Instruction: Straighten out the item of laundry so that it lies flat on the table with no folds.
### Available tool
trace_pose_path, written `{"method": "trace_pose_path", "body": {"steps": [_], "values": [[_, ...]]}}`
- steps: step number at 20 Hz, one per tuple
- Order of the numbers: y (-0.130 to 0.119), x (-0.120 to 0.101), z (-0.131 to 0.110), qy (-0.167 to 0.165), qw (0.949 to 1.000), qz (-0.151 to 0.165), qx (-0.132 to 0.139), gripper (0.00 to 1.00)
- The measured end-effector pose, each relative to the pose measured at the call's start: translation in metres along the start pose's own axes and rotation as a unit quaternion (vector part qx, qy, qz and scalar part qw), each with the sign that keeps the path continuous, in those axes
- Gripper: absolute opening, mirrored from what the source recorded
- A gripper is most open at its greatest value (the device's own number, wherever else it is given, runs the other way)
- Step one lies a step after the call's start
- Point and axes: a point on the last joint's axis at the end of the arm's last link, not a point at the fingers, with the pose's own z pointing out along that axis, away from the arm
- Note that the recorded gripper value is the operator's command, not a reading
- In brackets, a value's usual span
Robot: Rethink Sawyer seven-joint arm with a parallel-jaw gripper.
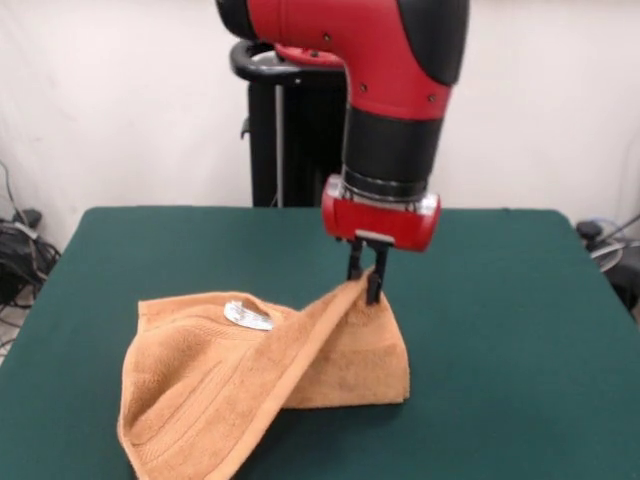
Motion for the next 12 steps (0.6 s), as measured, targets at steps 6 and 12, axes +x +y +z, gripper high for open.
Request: {"method": "trace_pose_path", "body": {"steps": [6, 12], "values": [[0.012, -0.022, 0.015, -0.015, 0.9998, -0.010, -0.001, 0.00], [0.019, -0.039, 0.038, -0.023, 0.9996, -0.014, -0.002, 0.00]]}}
